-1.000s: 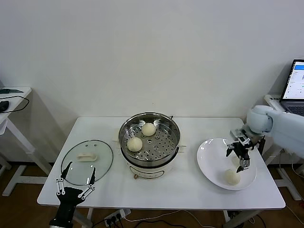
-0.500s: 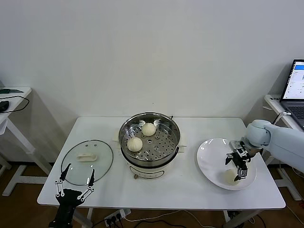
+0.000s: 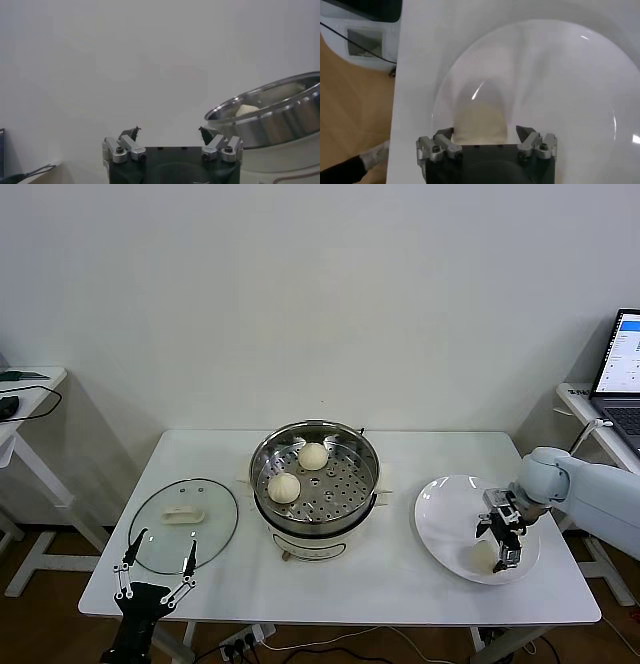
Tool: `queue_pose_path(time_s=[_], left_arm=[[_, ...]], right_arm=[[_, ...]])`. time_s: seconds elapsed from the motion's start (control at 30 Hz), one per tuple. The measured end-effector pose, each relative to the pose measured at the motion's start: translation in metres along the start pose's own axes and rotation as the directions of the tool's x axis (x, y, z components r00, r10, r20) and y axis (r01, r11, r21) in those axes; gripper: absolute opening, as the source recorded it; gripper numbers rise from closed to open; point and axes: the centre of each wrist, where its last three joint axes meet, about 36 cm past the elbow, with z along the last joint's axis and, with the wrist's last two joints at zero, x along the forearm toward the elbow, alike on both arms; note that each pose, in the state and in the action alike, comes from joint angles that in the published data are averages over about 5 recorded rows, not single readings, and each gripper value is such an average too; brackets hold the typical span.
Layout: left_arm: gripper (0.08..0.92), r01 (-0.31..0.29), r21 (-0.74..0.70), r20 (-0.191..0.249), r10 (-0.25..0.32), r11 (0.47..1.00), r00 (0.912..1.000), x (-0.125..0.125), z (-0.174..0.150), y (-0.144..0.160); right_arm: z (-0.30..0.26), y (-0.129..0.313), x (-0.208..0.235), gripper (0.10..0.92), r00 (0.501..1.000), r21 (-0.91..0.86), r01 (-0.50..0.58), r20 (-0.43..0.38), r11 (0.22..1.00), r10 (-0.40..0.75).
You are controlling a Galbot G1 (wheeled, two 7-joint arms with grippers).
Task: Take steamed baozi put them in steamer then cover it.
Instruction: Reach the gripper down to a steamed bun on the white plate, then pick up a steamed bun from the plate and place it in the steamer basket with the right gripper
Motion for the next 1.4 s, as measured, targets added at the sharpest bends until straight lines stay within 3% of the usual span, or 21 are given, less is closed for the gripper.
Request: queue_pose_path(time_s=[0.6,0.8,0.97,1.17,1.4], left_arm=[[0.823,0.015,-0.01,0.004,-0.015,1.0,0.9999,-0.001,-0.001,0.005],[0.823,0.017,-0.011,0.009,-0.017,1.0,0.9998,-0.002,-0.001,0.006],[0.823,0.017,-0.012,0.012,-0.017,1.0,0.9998,-0.004,-0.002,0.007],[0.823,0.015,-0.011,0.014,-0.015,1.0,0.9998,-0.004,-0.003,0.006],[0.823,0.013,-0.011,0.012,-0.013,1.0,0.9998,0.001,-0.003,0.007]], right_arm=[[-0.004,0.002,0.002,0.709,1.0,0.025,-0.02,0.017,0.999,0.02],[-0.018,-0.011,0.031,0.69,0.998,0.074,-0.058,0.038,0.996,0.056],[-0.045,-0.033,0.079,0.686,0.99,0.191,-0.133,0.068,0.973,0.122],[-0.107,-0.065,0.152,0.679,0.972,0.432,-0.235,0.114,0.871,0.205],[-0.205,-0.084,0.213,0.679,0.959,0.717,-0.274,0.156,0.641,0.235]])
